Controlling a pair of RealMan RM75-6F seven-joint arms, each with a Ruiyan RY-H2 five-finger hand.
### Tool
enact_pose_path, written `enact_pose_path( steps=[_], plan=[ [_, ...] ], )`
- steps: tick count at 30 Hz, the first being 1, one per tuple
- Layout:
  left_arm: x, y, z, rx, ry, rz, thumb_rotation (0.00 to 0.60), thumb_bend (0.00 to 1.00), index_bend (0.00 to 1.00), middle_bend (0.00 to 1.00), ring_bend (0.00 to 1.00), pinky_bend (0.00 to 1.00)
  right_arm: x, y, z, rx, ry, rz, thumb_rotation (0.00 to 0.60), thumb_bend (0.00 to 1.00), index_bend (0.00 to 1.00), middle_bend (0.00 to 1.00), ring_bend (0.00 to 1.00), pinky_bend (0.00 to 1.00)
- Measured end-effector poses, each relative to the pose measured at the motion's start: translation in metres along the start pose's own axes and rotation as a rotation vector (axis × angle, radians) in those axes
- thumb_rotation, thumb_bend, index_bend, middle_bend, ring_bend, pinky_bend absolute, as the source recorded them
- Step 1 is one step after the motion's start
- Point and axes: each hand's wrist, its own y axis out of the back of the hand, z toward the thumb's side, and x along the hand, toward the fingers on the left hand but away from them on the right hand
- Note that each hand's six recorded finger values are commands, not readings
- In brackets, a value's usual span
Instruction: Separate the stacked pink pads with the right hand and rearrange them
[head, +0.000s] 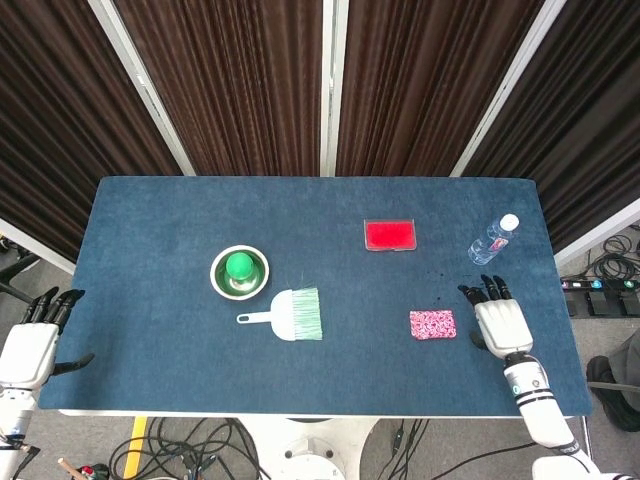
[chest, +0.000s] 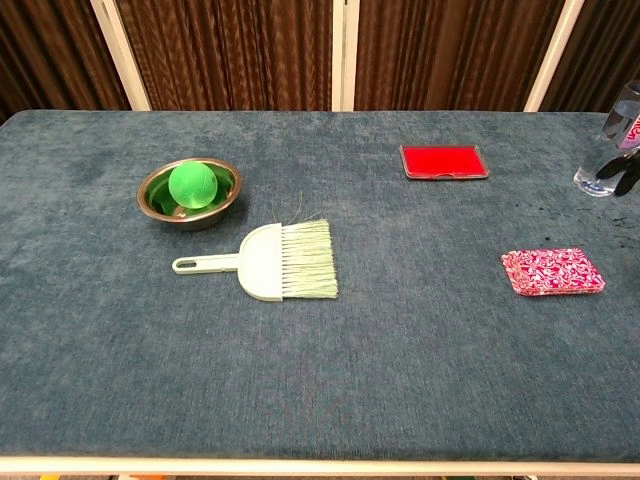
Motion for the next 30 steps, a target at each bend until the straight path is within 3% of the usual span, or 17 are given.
enact_pose_path(
  steps=[5, 14, 30],
  plan=[
    [0.0, -0.001, -0.001, -0.013, -0.005, -0.003, 0.6, 0.0, 0.1, 0.12, 0.01, 0.12, -0.007, -0.01, 0.011, 0.026, 0.0, 0.036, 0.6, 0.15, 0.24, 0.25, 0.04, 0.02],
    [-0.004, 0.002, -0.008, -0.026, 0.002, 0.007, 0.6, 0.0, 0.1, 0.12, 0.01, 0.12, -0.018, -0.023, 0.029, 0.049, 0.004, 0.091, 0.6, 0.15, 0.24, 0.25, 0.04, 0.0],
    [-0.006, 0.002, -0.008, -0.027, -0.006, 0.003, 0.6, 0.0, 0.1, 0.12, 0.01, 0.12, -0.031, -0.03, 0.05, 0.028, 0.035, 0.107, 0.6, 0.15, 0.25, 0.27, 0.04, 0.0]
  ],
)
